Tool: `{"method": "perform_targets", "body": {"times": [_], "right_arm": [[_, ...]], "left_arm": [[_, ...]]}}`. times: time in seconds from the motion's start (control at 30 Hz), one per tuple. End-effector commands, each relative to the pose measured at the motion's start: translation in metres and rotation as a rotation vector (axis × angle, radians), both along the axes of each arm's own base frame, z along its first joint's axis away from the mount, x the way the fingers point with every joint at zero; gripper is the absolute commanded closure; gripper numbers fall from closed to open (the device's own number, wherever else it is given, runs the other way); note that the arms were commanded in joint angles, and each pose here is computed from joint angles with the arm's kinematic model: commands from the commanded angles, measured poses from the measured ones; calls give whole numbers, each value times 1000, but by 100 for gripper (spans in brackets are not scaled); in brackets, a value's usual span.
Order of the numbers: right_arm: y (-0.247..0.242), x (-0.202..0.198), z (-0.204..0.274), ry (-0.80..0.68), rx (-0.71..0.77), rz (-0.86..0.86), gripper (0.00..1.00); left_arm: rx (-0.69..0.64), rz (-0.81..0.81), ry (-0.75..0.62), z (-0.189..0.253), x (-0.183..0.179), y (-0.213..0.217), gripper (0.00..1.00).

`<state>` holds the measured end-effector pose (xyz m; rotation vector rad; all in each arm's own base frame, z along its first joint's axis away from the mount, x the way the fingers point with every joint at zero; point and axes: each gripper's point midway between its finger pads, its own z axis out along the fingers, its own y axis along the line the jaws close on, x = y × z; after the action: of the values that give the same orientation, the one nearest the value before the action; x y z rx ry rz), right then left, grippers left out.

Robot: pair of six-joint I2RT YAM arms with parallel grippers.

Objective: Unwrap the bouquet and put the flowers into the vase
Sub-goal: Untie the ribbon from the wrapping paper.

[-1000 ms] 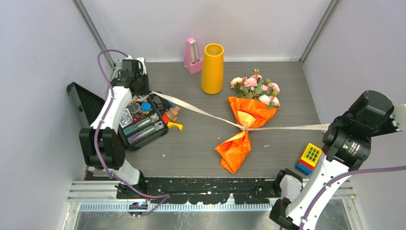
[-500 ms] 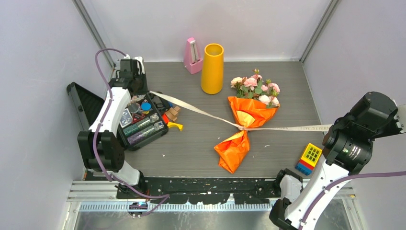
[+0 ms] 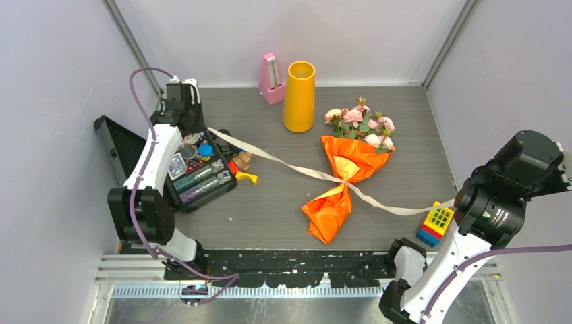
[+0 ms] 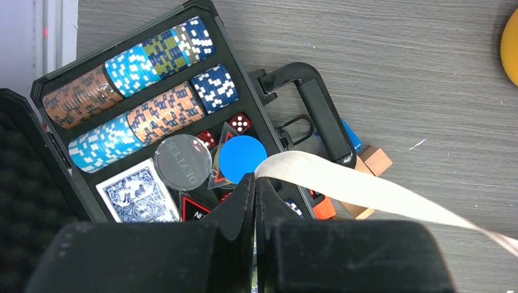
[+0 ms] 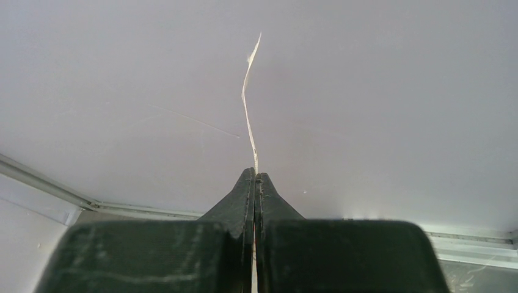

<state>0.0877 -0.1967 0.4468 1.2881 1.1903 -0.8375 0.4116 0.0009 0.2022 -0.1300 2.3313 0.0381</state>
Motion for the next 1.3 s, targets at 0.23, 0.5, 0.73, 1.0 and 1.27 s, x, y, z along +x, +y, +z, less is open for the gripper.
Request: {"method": "perform_targets", "body": {"times": [0.23,0.5,0.73,1.0,1.27], "right_arm": [[-9,-13,-34,45,11,-114,84],[-8,3,-65,59,58,-47,12],[25,78,-107,5,220,370,10],[107,152,-194,-29,629,881,23],[169,152,-253,57,815,1085,34]], "left_arm": [[-10,-3,-50,20,1,0,81],[-9,-50,-49,21,-1,-21,21],[-134,-306,-50,22,-13,-114,16],[-284,-683,18,12,-69,-247,16],[-507,-921,221,-20,-147,-337,16]]}}
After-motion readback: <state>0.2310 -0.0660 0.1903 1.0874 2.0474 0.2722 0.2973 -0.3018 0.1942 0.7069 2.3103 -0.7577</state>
